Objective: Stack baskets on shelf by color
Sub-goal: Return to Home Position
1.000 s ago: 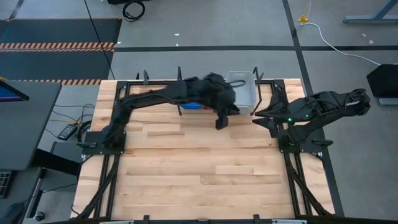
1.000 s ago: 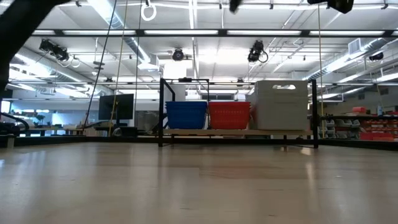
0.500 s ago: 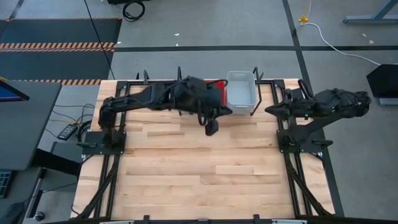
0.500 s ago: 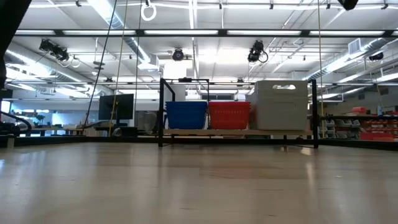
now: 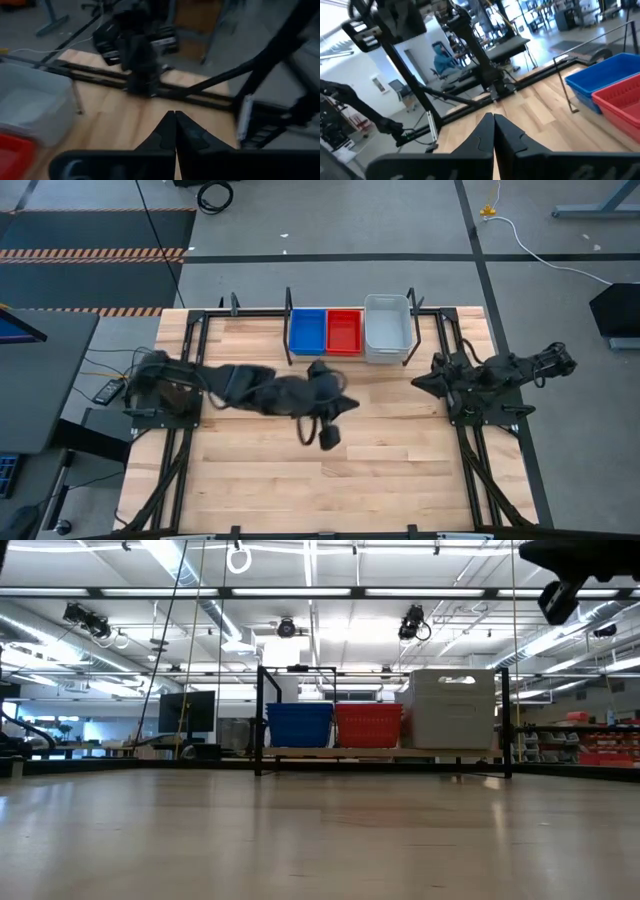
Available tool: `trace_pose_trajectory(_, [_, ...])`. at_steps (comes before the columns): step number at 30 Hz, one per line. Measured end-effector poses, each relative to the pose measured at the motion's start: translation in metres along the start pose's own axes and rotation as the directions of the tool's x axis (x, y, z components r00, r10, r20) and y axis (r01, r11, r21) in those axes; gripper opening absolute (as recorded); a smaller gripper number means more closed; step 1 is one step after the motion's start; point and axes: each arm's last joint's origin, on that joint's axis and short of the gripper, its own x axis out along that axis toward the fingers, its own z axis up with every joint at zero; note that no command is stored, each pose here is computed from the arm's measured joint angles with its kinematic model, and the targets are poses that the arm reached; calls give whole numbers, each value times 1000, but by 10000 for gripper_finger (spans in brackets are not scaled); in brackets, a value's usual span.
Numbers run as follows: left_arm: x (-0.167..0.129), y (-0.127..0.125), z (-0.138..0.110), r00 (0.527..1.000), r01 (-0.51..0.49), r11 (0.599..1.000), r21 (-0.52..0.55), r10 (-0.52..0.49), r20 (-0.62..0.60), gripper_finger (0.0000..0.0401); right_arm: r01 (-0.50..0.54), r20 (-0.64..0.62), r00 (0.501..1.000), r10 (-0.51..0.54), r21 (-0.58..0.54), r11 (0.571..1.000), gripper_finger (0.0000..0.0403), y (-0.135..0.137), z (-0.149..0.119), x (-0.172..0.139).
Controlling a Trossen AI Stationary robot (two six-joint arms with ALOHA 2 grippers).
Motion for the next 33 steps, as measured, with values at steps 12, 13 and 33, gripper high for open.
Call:
trace_pose_trajectory(12, [-24,72,-151,934,153,964,-218,-70,349,0,-46,1,999,46,8,999,2,-19,-32,-6])
trace_pose_trajectory(13, [-26,78,-165,928,160,962,-222,-70,365,0,-52,-24,998,52,21,998,2,-21,-39,-5])
trace_pose_trajectory(33, [-87,151,-308,865,161,963,-215,-33,500,0,221,91,972,-216,-57,974,4,-42,-41,0])
